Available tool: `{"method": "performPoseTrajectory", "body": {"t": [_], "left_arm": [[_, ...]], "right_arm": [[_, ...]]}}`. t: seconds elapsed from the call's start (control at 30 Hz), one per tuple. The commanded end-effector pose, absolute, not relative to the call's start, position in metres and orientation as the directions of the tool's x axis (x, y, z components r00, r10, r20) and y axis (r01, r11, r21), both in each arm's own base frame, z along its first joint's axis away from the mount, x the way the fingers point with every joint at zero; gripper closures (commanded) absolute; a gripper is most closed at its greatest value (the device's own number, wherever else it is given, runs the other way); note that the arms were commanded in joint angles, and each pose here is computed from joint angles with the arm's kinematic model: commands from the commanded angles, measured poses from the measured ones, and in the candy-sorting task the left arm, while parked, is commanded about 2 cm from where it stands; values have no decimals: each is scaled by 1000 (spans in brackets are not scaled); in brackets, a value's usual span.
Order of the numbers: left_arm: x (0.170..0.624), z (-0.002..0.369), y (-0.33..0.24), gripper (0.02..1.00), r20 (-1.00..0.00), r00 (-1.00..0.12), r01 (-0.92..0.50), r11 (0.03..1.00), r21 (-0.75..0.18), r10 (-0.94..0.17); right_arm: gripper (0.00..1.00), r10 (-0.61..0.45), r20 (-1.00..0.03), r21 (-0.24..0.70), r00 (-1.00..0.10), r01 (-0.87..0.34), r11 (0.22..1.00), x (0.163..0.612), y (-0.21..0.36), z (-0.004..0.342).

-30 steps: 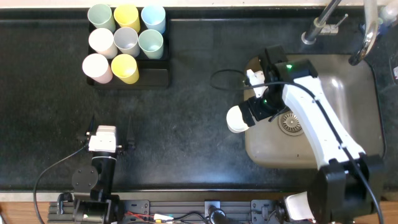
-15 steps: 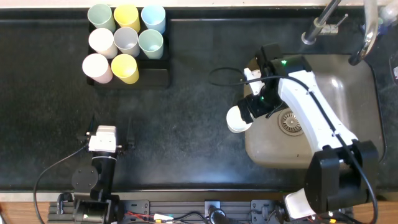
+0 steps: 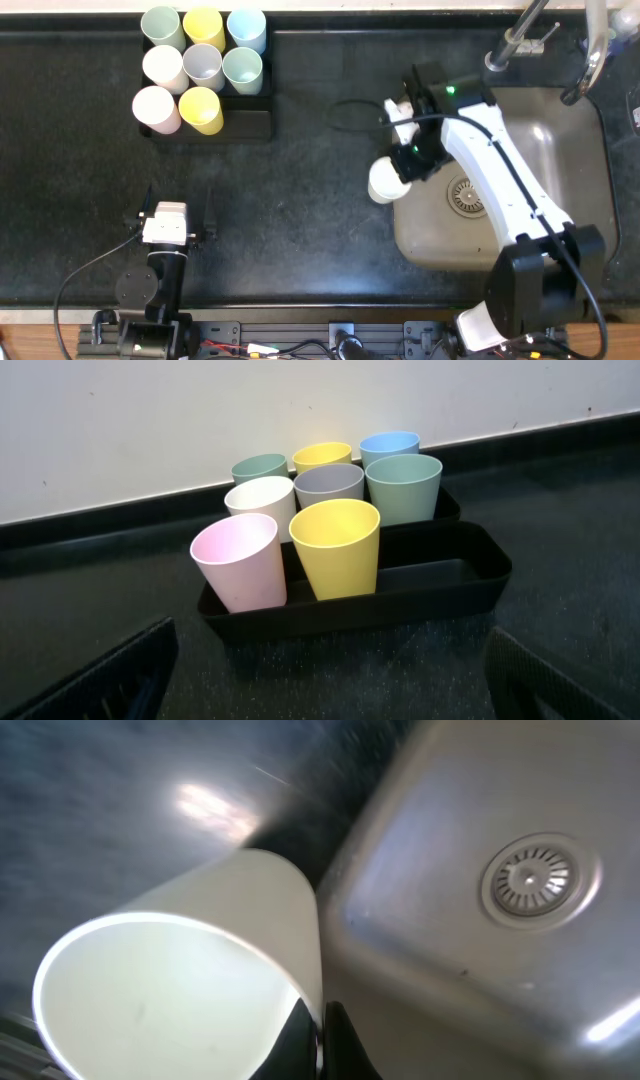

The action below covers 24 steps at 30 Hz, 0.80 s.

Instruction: Store Cups

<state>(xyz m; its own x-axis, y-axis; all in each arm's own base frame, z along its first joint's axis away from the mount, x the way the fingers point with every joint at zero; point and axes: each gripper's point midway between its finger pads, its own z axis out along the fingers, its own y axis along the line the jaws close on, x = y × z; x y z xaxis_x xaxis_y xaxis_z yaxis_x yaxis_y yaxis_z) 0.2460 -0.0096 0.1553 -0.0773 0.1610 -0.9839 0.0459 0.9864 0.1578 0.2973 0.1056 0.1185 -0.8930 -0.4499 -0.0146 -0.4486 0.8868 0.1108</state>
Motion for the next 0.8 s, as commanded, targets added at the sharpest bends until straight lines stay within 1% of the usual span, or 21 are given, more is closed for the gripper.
{"method": "performPoseTrajectory", "body": {"t": [0.03,0.13,0.2,0.27,0.33,0.4,0.53,0.8], "left_arm": [[246,156,-10,20,-983,-72,45,985,169,172],[246,156,-10,20,-983,-72,45,985,169,172],[246,156,-10,20,-983,-72,45,985,169,172],[246,156,-10,20,-983,-72,45,985,169,172],[246,156,-10,20,-983,-72,45,985,169,172],[246,156,-10,20,-983,-72,45,985,169,172],[246,156,-10,20,-983,-72,45,985,168,171],[246,156,-10,20,-983,-72,45,985,169,172]], "right_arm": [[956,-493,-230,72,-839,-520,851,327,149,199],[958,-516,-407,47,-754,-582,812,332,190,269],[956,-530,-504,34,-681,-630,776,331,217,302],[956,-540,-574,24,-615,-672,740,330,244,324],[958,-523,-615,19,-590,-675,738,340,270,333],[958,-525,-634,0,-567,-679,734,353,290,331],[958,-536,-621,7,-572,-688,726,375,325,309],[958,-590,-525,2,-613,-694,720,394,344,247]]}}
